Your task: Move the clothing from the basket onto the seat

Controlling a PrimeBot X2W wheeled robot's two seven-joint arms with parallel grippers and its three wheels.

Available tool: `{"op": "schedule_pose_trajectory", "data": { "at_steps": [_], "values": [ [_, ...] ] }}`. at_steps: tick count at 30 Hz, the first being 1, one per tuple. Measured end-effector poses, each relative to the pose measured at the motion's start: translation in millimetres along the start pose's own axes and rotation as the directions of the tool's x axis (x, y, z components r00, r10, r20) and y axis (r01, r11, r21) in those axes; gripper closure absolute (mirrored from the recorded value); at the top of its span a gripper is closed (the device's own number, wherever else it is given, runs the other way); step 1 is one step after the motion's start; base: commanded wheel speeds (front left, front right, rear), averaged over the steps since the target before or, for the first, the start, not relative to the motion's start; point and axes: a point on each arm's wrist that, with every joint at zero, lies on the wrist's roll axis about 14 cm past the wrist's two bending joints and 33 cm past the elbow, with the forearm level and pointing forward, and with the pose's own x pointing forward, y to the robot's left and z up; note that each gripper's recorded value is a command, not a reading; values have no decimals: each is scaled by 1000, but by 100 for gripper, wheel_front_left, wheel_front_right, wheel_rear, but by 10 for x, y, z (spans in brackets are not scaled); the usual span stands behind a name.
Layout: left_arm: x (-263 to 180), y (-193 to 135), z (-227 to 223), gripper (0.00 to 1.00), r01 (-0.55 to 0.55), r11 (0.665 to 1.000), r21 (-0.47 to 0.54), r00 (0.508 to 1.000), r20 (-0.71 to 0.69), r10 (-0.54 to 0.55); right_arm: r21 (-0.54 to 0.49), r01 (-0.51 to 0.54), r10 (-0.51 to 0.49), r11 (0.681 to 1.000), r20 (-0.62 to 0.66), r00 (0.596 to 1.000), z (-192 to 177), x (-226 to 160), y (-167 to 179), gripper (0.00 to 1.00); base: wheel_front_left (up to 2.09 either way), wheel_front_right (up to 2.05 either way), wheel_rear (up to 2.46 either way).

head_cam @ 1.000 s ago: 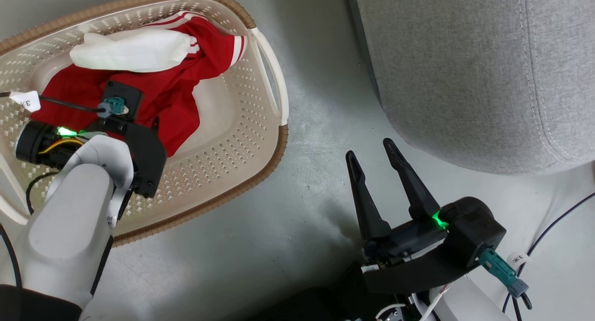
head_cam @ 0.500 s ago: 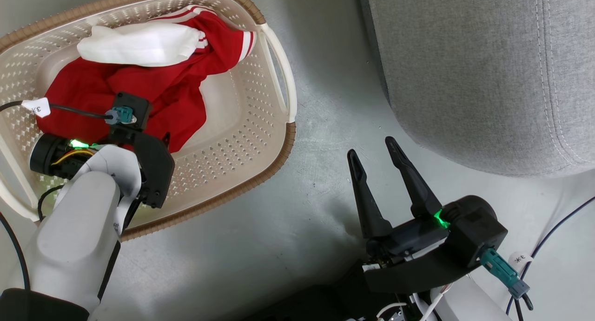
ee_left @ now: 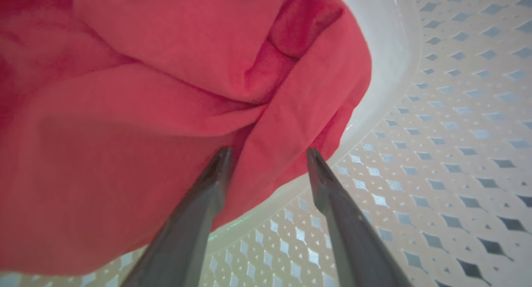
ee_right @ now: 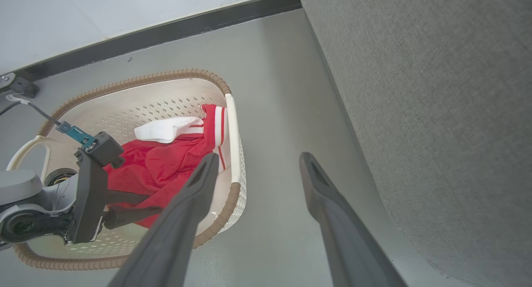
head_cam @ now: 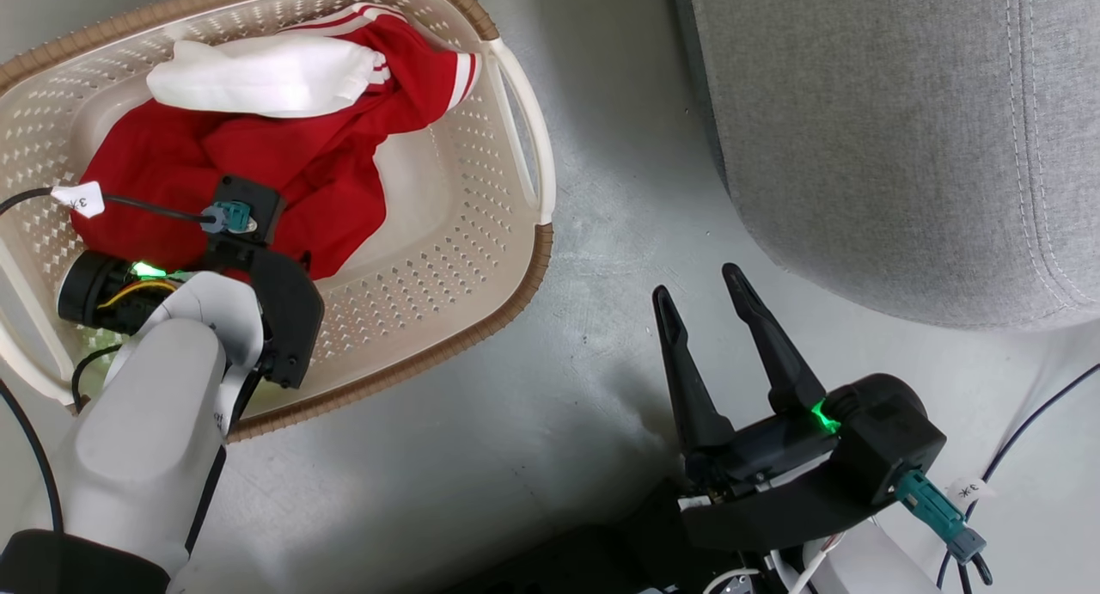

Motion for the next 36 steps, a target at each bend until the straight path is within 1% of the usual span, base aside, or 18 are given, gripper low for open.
{"op": "schedule_pose_trajectory", "data": {
  "at_steps": [1, 2, 3, 4, 5, 11, 15, 20, 22, 28, 36],
  "values": [
    [2, -1, 12, 57, 0, 1000, 0, 1000, 4, 0, 0, 1, -1, 1000, 0, 1000, 0, 2, -3, 0, 0, 0, 0],
    [3, 0, 26, 67, 0, 1000, 0, 1000, 8, 0, -2, 1, -1, 1000, 2, 1000, 4, 3, -4, 0, 0, 0, 0],
    [4, 1, 41, 87, -1, 1000, 1, 1000, 15, 1, -3, 1, -1, 1000, 4, 1000, 12, 6, -4, 0, 0, 0, 0],
    [6, 2, 52, 95, -1, 1000, 3, 1000, 19, 1, -3, 2, -1, 1000, 7, 1000, 22, 8, -7, 0, 0, 0, 0],
    [7, -5, 64, 100, 0, 1000, 2, 1000, 25, 0, -3, 2, -2, 1000, 10, 1000, 31, 10, -10, 0, 0, 0, 0],
    [19, -89, 93, 100, 17, 1000, -3, 999, 41, -16, -17, 18, -18, 1000, 20, 1000, 58, 18, -70, 0, 0, 0, 0],
    [11, -76, 119, 100, 14, 1000, -21, 998, 61, -13, -19, 19, -19, 1000, 25, 1000, 72, 28, -78, 0, 0, 0, 0],
    [-82, 76, 280, 100, -4, 996, -92, 988, 151, 18, -31, -6, 9, 999, 75, 997, 236, 122, -27, 0, 0, 0, 0],
    [-133, 65, 339, 100, 7, 994, -112, 981, 193, 15, -43, -1, 5, 999, 105, 994, 336, 178, -66, 0, 0, 0, 0],
    [-361, -122, 487, 100, 46, 987, -153, 948, 317, 5, -90, 31, -16, 995, 159, 987, 533, 277, -221, 0, 0, 0, 0],
    [-884, -147, 798, 100, 59, 976, -210, 865, 499, 55, -131, -22, 47, 991, 193, 980, 702, 330, -168, 0, 0, 0, 0]
  ]
}}
